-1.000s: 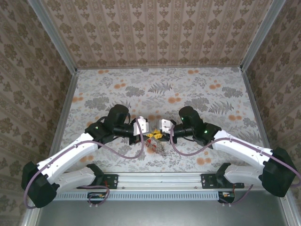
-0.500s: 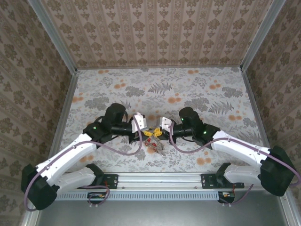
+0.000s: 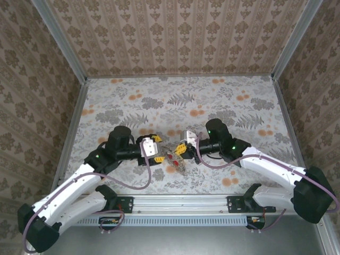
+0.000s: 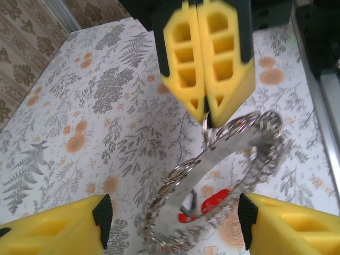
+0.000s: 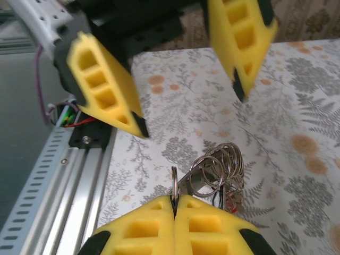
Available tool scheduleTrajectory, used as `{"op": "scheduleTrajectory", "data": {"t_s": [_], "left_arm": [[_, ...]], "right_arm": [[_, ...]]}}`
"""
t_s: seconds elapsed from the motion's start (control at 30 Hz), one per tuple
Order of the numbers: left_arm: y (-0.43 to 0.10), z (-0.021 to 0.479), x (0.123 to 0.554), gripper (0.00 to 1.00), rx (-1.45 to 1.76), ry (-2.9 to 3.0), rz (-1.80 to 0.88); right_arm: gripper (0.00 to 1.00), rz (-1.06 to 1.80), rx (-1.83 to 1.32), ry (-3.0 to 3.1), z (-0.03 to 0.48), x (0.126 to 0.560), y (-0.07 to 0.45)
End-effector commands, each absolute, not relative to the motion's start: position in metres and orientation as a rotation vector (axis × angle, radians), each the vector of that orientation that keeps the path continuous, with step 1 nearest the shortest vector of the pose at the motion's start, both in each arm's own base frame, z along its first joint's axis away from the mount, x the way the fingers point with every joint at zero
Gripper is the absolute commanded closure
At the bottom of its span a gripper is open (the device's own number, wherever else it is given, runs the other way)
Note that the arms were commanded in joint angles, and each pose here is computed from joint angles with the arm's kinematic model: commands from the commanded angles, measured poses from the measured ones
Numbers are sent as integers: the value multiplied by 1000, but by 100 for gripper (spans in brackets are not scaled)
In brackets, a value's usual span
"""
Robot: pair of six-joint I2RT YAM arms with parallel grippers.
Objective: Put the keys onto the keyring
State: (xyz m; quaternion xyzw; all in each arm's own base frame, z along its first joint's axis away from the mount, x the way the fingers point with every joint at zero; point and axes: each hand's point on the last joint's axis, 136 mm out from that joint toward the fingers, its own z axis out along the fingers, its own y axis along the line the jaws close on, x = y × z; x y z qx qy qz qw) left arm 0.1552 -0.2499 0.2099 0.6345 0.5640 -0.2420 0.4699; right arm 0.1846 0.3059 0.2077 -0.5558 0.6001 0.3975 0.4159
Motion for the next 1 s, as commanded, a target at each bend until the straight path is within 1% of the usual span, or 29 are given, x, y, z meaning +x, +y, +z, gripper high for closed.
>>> {"op": "scheduleTrajectory", "data": {"t_s": [0.0, 0.17, 0.23, 0.47, 0.6, 0.97], "left_arm": [[-250, 196, 162, 35, 1666, 1304, -490], [-257, 190, 162, 44, 1737, 1277, -504], [-260, 191, 159, 49, 1753, 1253, -536], [-263, 202, 147, 87, 1764, 1174, -601], [-265, 211, 140, 100, 1780, 1129, -634], [-268, 222, 122, 100, 1865, 1013, -741]], "right_arm": [[100, 1080, -1450, 1346, 241, 173, 314], [100, 1110, -1482, 1323, 244, 169, 316], [100, 1114, -1495, 1319, 244, 168, 317], [100, 1116, -1531, 1327, 238, 164, 315], [100, 1118, -1562, 1332, 234, 160, 313], [100, 1084, -1727, 1334, 222, 146, 305]]}}
